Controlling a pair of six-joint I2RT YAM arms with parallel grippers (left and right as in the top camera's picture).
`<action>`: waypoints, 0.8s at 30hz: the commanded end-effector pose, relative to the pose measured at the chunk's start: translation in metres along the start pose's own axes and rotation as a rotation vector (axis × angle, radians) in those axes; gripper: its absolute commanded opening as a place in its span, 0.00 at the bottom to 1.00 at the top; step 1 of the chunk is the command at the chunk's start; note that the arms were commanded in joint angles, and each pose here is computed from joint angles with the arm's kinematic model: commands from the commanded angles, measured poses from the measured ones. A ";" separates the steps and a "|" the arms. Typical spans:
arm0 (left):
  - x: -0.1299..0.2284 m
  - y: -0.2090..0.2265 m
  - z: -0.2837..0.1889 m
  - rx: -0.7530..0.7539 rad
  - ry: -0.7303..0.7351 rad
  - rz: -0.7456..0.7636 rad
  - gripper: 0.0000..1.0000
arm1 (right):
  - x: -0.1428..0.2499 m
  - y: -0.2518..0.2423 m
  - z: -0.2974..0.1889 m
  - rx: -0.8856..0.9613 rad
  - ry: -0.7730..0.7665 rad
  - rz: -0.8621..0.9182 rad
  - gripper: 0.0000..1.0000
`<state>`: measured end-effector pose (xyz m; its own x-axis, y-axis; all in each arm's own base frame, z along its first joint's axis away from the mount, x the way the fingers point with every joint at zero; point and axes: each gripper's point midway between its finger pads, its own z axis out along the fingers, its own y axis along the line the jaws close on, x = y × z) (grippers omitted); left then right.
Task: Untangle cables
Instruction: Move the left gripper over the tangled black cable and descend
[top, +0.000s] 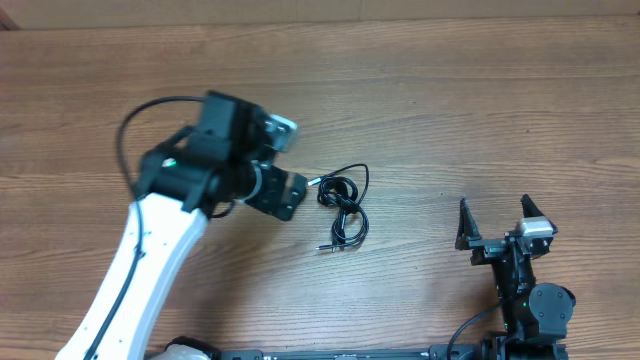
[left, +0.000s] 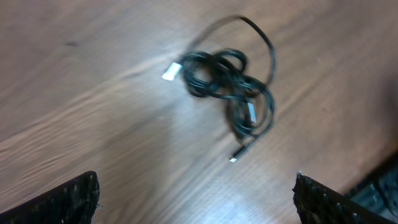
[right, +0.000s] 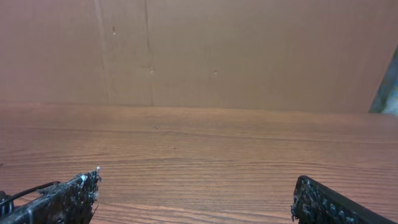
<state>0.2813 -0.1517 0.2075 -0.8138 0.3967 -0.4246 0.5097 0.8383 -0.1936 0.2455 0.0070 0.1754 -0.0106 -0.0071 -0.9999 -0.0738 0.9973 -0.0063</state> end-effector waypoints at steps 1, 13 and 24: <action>-0.008 -0.024 0.016 0.070 0.027 0.054 1.00 | 0.003 0.001 0.001 -0.006 0.004 0.006 1.00; -0.023 -0.045 0.070 0.145 0.072 0.038 1.00 | 0.003 0.001 0.001 -0.006 0.004 0.006 1.00; -0.038 -0.045 0.098 0.166 0.071 -0.210 1.00 | 0.003 0.001 0.001 -0.006 0.004 0.006 1.00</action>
<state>0.3103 -0.2327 0.1458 -0.8730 0.3517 -0.3379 0.4663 0.8049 -0.3669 0.2455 0.0070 0.1754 -0.0105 -0.0075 -0.9999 -0.0742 0.9972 -0.0067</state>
